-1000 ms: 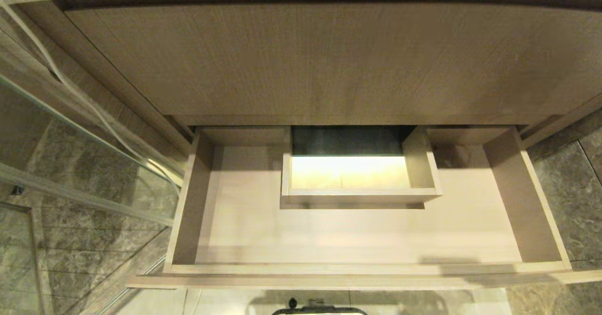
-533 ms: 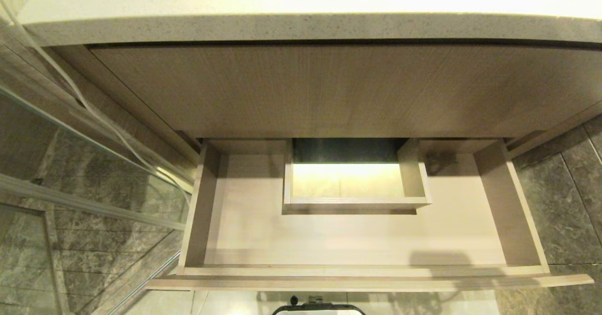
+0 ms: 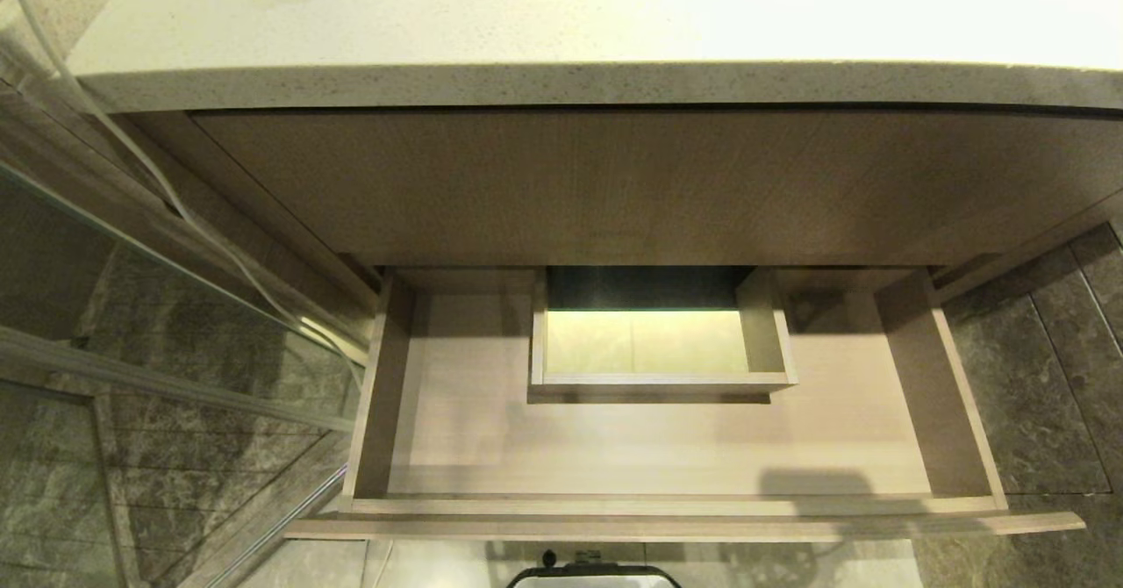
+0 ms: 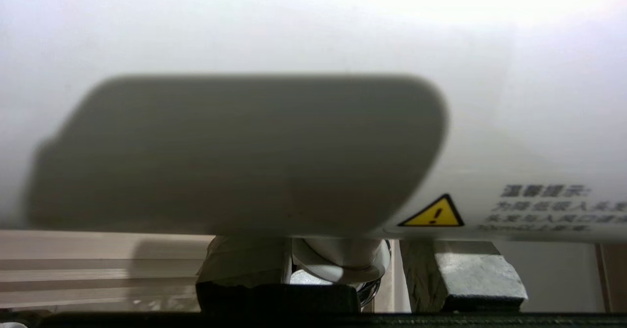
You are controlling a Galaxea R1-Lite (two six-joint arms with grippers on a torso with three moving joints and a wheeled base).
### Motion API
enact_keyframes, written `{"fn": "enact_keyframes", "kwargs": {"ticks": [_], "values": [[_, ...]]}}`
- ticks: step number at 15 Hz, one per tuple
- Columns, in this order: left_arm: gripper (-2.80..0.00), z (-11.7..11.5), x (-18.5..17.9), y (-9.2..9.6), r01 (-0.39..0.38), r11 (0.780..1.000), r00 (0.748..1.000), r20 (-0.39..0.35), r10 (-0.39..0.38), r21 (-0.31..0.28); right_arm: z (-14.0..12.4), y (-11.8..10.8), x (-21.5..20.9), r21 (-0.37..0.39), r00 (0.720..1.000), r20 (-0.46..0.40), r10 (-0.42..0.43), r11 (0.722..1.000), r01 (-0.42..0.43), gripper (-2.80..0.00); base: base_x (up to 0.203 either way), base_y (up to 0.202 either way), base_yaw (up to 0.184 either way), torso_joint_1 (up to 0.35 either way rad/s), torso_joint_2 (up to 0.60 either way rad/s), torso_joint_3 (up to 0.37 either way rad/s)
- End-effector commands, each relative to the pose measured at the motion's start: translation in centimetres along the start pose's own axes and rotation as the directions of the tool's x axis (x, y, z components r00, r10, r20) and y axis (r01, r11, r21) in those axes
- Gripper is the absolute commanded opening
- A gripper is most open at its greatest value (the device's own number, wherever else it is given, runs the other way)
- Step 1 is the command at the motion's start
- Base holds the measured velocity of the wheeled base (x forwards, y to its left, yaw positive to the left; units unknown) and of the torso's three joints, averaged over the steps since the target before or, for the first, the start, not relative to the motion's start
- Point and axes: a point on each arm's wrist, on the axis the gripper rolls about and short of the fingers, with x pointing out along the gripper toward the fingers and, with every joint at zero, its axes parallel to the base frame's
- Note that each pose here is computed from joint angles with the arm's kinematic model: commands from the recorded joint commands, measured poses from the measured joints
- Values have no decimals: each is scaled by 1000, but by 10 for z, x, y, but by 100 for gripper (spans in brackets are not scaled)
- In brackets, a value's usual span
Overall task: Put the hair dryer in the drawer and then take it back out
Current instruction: Place it on the countertop
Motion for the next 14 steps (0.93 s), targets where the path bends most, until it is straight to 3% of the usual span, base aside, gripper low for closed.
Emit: {"fn": "enact_keyframes", "kwargs": {"ticks": [1, 8, 14], "values": [[-280, 0, 0, 0, -1, 1000, 1000, 2, 1, 0, -4, 0, 20, 4, 998, -56, 24, 1000, -24, -280, 0, 0, 0, 0, 0, 0], [-280, 0, 0, 0, 1, 1000, 1000, 2, -1, 0, 5, -5, 28, 8, 999, -37, 17, 1000, -16, -280, 0, 0, 0, 15, -30, -15], [-280, 0, 0, 0, -1, 1000, 1000, 0, 1, 0, 4, -4, 26, 6, 999, -43, 20, 1000, -19, -280, 0, 0, 0, 244, -479, -231]]}}
